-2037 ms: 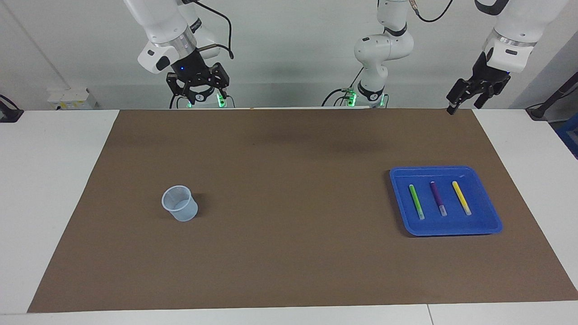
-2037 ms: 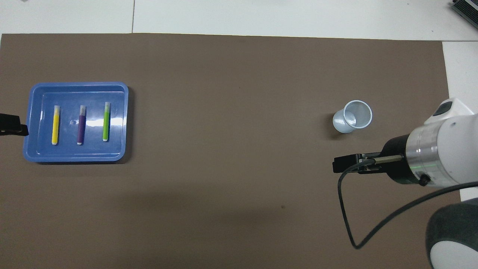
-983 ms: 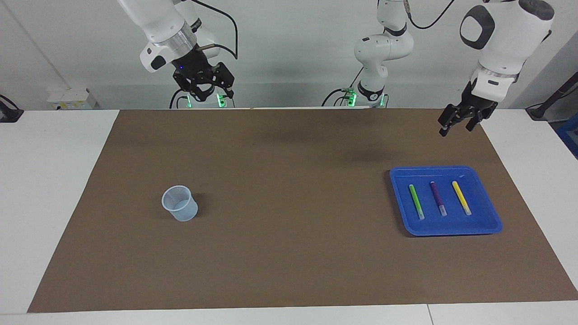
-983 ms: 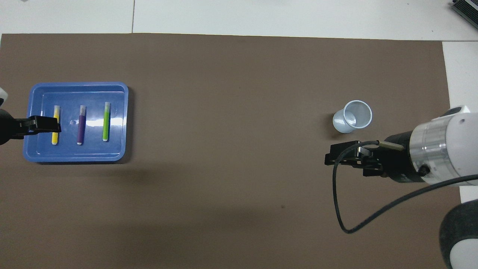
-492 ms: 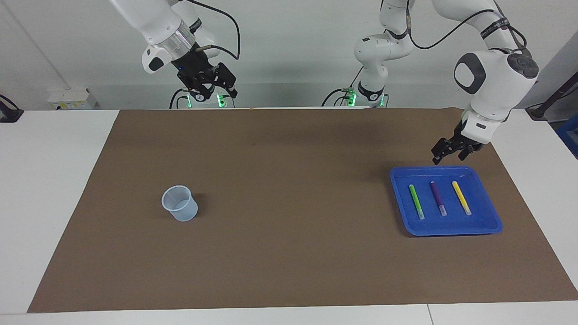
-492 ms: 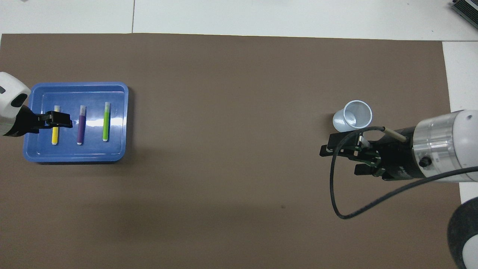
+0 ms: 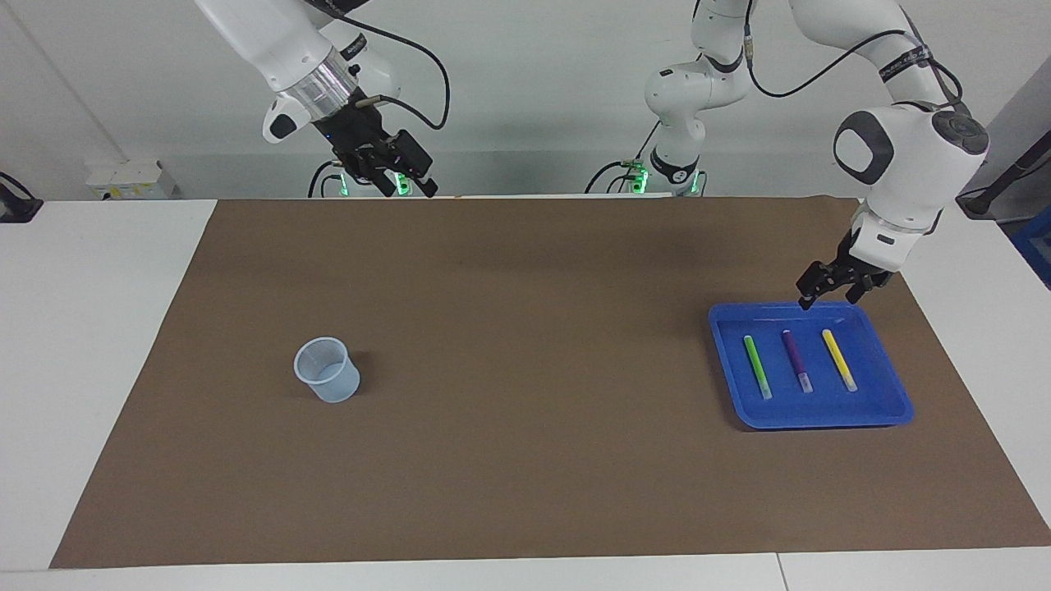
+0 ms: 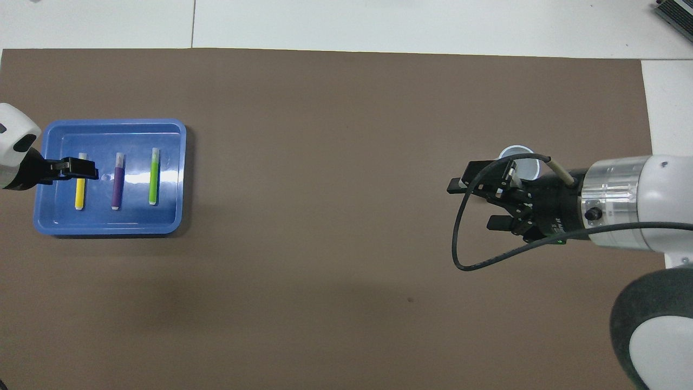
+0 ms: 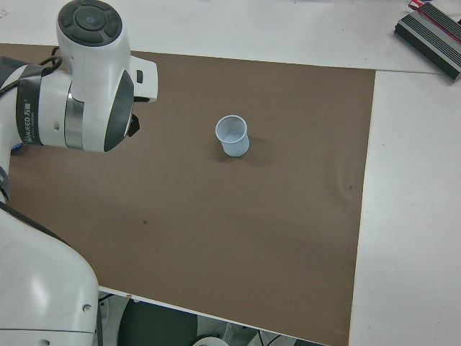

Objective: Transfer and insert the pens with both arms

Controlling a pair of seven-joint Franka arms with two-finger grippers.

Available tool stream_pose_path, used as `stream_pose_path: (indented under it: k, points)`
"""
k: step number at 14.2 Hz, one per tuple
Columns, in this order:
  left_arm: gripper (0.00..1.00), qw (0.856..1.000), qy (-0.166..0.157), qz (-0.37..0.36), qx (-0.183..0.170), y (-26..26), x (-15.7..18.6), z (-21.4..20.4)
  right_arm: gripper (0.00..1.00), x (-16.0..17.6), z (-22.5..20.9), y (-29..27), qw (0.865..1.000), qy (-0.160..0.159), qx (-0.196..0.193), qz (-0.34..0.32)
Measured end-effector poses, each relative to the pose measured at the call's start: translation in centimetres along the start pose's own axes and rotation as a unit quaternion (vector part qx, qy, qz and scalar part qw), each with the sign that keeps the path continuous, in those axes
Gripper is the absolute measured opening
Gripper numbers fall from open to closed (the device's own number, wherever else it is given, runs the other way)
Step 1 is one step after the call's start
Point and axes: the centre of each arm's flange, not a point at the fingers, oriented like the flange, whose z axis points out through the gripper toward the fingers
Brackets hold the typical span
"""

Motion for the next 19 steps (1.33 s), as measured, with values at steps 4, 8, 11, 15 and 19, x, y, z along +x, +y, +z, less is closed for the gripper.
stream_pose_path:
  k: [4,8,11,15,19]
  points:
    - [0.97,1.0,-0.027,0.011,-0.008,-3.6,2.3,7.0,1.0,0.6,0.9,0.1,0.999,0.012,0.038,0.02]
    - [0.97,0.999,-0.029,0.004,-0.011,-5.1,3.4,10.5,1.0,-1.6,3.6,-1.8,0.998,0.014,0.062,0.004]
    - [0.97,1.0,-0.019,-0.003,-0.009,-6.3,3.8,9.6,1.0,-3.2,5.1,-3.3,0.997,0.017,0.071,0.002]
    - [0.96,0.999,-0.003,0.042,0.033,-7.2,5.8,8.1,1.0,-5.0,7.5,-5.3,0.996,0.023,0.085,0.014]
    - [0.91,0.998,-0.011,0.06,0.034,-7.2,6.3,9.6,1.0,-7.3,10.7,-7.4,0.995,0.032,0.099,-0.008]
